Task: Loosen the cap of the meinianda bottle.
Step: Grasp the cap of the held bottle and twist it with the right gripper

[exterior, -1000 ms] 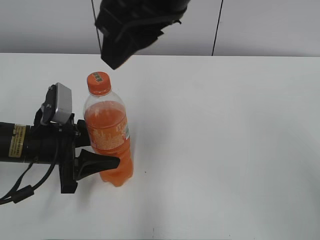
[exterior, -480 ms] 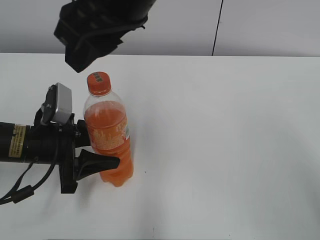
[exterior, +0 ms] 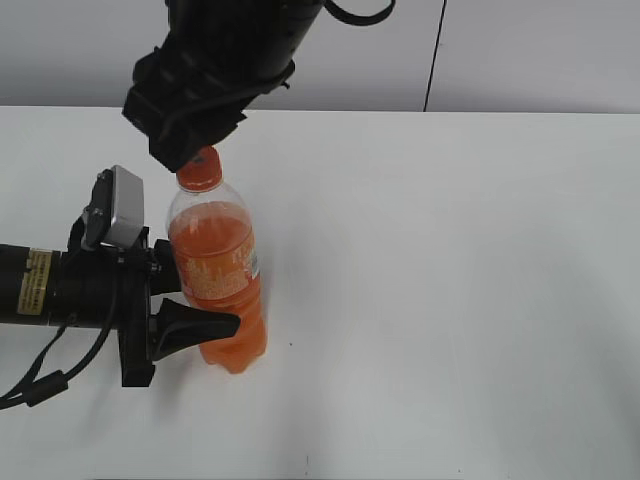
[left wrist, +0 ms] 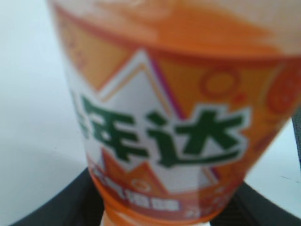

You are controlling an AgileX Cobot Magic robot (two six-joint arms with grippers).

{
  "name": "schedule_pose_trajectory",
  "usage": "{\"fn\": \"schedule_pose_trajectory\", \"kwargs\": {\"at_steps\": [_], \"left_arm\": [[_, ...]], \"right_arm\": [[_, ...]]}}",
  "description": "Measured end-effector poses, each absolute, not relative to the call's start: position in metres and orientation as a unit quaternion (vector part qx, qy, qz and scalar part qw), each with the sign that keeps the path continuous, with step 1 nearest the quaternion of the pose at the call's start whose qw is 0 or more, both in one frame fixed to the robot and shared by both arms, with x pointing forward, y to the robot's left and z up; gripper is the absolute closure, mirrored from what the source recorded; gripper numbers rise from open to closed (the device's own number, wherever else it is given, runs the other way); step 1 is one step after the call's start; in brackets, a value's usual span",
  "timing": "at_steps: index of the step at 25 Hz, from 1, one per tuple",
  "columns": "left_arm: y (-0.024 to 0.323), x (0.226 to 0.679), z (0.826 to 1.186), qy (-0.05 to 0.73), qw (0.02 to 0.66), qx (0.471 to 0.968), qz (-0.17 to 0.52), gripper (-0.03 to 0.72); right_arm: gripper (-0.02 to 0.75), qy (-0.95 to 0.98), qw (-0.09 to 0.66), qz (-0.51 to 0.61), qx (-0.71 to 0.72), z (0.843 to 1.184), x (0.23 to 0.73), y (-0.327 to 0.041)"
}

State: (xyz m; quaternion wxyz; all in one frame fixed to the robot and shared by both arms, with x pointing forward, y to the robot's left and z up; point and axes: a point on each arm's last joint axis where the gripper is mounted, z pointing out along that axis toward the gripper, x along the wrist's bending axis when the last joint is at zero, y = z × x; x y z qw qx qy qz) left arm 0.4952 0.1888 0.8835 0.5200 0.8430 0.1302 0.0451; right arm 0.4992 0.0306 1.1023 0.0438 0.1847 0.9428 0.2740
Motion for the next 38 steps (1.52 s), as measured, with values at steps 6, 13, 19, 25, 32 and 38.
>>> {"fn": "schedule_pose_trajectory", "kwargs": {"at_steps": [6,13,19,25,32,38], "left_arm": [[0.189,0.495,0.884,0.13,0.52,0.843,0.045,0.304],[0.189,0.495,0.884,0.13,0.52,0.843,0.045,0.304],[0.189,0.495,0.883,0.13,0.519,0.843,0.045,0.304],[0.189,0.495,0.883,0.13,0.52,0.843,0.045,0.304],[0.189,0.495,0.883,0.13,0.52,0.843,0.045,0.304],[0.189,0.495,0.883,0.13,0.52,0.843,0.045,0.305]], "right_arm": [[0.318,0.947,0.036,0.257,0.187,1.1,0.498,0.029],[0.318,0.953,0.033,0.238,0.187,1.091,0.5,0.029],[0.318,0.949,0.032,0.249,0.19,1.092,0.5,0.031],[0.36,0.949,0.032,0.25,0.19,1.092,0.5,0.031],[0.372,0.949,0.031,0.25,0.19,1.093,0.5,0.031],[0.372,0.948,0.033,0.252,0.191,1.093,0.5,0.032]]}}
